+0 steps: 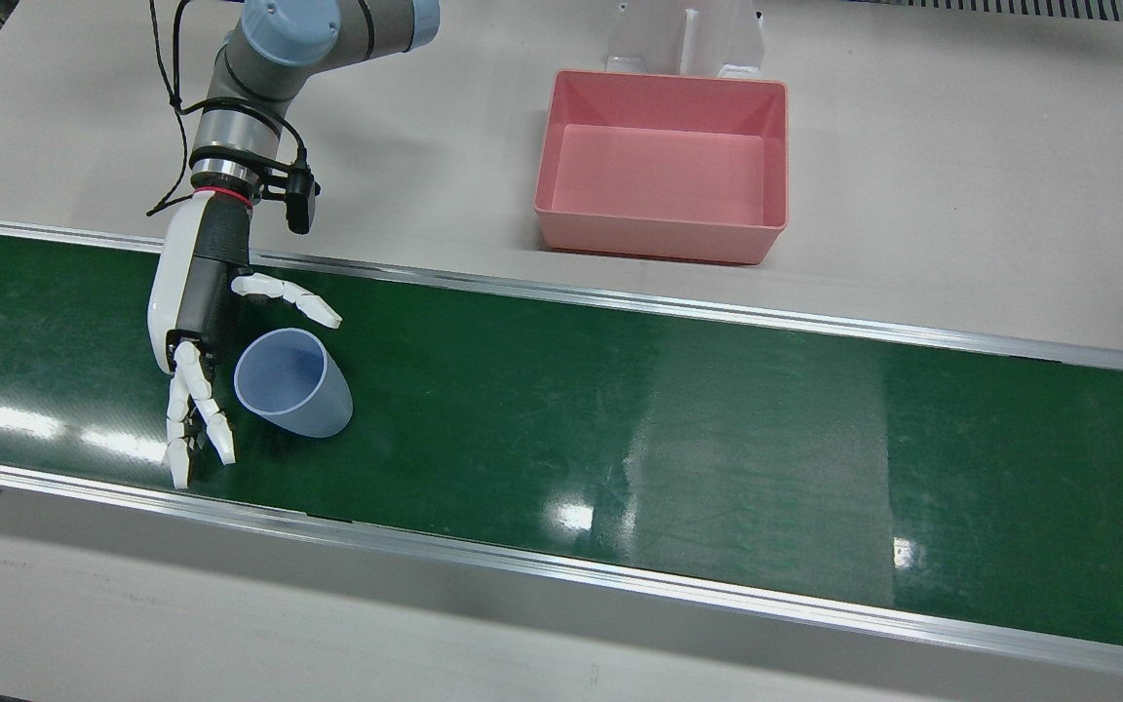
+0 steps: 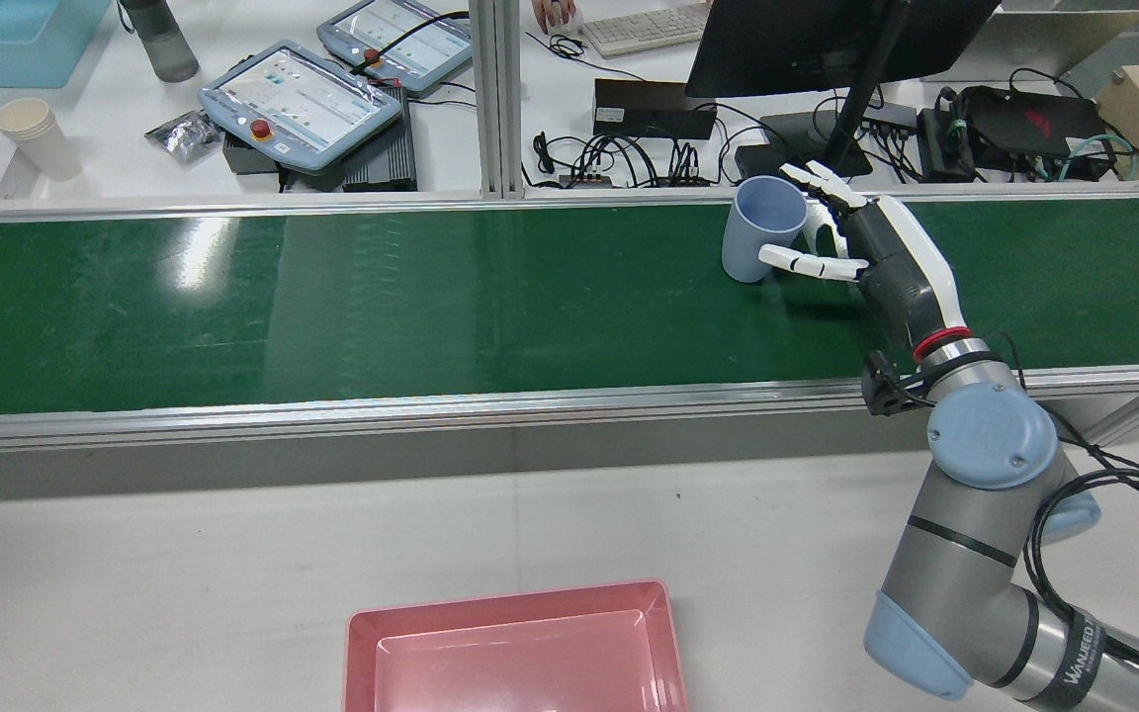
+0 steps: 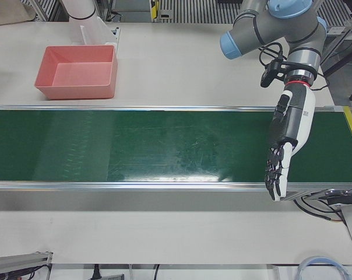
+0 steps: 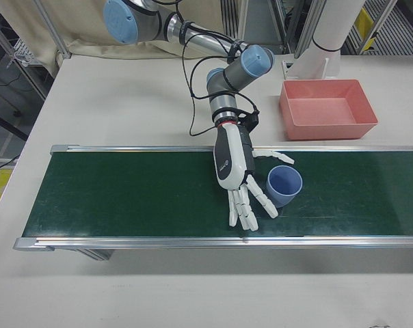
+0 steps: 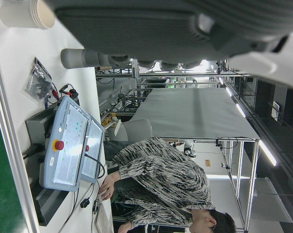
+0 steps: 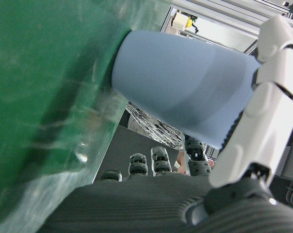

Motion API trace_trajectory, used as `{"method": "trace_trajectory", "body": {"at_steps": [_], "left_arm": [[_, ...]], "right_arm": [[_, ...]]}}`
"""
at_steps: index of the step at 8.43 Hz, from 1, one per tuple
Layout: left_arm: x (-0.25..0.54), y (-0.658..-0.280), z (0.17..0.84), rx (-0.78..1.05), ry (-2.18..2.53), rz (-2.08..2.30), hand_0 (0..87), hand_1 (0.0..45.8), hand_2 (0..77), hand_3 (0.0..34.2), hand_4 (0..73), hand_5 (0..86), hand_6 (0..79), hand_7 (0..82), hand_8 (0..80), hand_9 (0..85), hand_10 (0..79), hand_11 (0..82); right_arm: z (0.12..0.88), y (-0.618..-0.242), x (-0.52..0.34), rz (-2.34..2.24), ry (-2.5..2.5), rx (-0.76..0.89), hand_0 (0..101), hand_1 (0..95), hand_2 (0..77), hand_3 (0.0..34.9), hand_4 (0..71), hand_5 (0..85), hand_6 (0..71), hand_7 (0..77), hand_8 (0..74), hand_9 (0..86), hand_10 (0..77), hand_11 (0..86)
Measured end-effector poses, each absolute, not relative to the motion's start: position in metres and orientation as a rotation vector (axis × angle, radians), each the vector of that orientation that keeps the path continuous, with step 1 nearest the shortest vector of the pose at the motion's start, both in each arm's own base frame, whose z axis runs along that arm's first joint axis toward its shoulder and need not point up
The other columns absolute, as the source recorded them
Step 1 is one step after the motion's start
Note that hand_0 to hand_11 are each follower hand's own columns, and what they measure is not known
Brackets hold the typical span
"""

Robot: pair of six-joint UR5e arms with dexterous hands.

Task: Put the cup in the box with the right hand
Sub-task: 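Close the right hand around the light blue cup on the belt, then lift the held blue cup up off the belt with the right hand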

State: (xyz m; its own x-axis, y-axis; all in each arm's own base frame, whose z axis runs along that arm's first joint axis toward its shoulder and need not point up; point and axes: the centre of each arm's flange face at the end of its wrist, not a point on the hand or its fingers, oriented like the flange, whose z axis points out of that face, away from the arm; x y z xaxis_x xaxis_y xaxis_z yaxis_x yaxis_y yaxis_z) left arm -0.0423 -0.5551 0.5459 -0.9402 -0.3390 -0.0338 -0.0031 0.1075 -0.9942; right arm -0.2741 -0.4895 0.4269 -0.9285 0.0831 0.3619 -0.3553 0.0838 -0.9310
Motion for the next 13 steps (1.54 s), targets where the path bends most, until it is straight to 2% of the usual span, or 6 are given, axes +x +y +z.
{"method": "trace_trajectory", "body": {"at_steps": [5, 6, 7, 9, 11, 13], "left_arm": [[-0.042, -0.555, 0.546, -0.339, 2.133, -1.914, 0.0, 0.5, 1.1, 0.0, 1.1, 0.5, 0.0, 0.0, 0.0, 0.0, 0.0, 0.0], [-0.042, -0.555, 0.546, -0.339, 2.133, -1.914, 0.0, 0.5, 1.1, 0.0, 1.1, 0.0, 0.0, 0.5, 0.0, 0.0, 0.0, 0.0], [-0.042, -0.555, 0.546, -0.339, 2.133, -1.914, 0.0, 0.5, 1.1, 0.0, 1.1, 0.0, 0.0, 0.5, 0.0, 0.0, 0.0, 0.0], [-0.042, -0.555, 0.546, -0.339, 2.133, -1.914, 0.0, 0.5, 1.1, 0.0, 1.1, 0.0, 0.0, 0.0, 0.0, 0.0, 0.0, 0.0], [-0.042, -0.555, 0.546, -0.339, 2.133, -1.913, 0.0, 0.5, 1.1, 0.0, 1.1, 0.0, 0.0, 0.0, 0.0, 0.0, 0.0, 0.0], [-0.042, -0.555, 0.546, -0.339, 2.134, -1.912, 0.0, 0.5, 1.1, 0.0, 1.1, 0.5, 0.0, 0.0, 0.0, 0.0, 0.0, 0.0]], "right_arm": [[0.437, -0.495, -0.241, 1.949, -2.027, 0.345, 45, 14.7, 19.1, 1.1, 0.5, 4.4, 5.4, 20.7, 6.5, 12.5, 0.5, 0.5], [0.440, -0.496, -0.228, 1.963, -2.015, 0.371, 41, 21.8, 30.5, 1.1, 6.0, 12.5, 28.4, 50.2, 34.4, 43.1, 19.6, 0.5], [0.440, -0.494, -0.217, 1.975, -1.996, 0.394, 41, 21.8, 30.5, 1.1, 6.0, 12.5, 28.4, 50.2, 34.4, 43.1, 19.6, 0.5], [0.439, -0.487, -0.195, 1.993, -1.974, 0.428, 40, 18.5, 32.2, 0.0, 16.4, 14.2, 37.6, 60.0, 49.6, 55.6, 45.3, 36.0], [0.423, -0.470, -0.170, 1.985, -2.027, 0.425, 39, 18.5, 32.2, 0.0, 19.1, 14.7, 38.7, 61.1, 52.9, 56.7, 46.9, 60.0], [0.370, -0.440, -0.145, 1.895, -2.158, 0.422, 39, 10.4, 35.5, 1.4, 20.2, 14.7, 38.2, 63.3, 54.0, 56.7, 45.8, 67.1]]}}
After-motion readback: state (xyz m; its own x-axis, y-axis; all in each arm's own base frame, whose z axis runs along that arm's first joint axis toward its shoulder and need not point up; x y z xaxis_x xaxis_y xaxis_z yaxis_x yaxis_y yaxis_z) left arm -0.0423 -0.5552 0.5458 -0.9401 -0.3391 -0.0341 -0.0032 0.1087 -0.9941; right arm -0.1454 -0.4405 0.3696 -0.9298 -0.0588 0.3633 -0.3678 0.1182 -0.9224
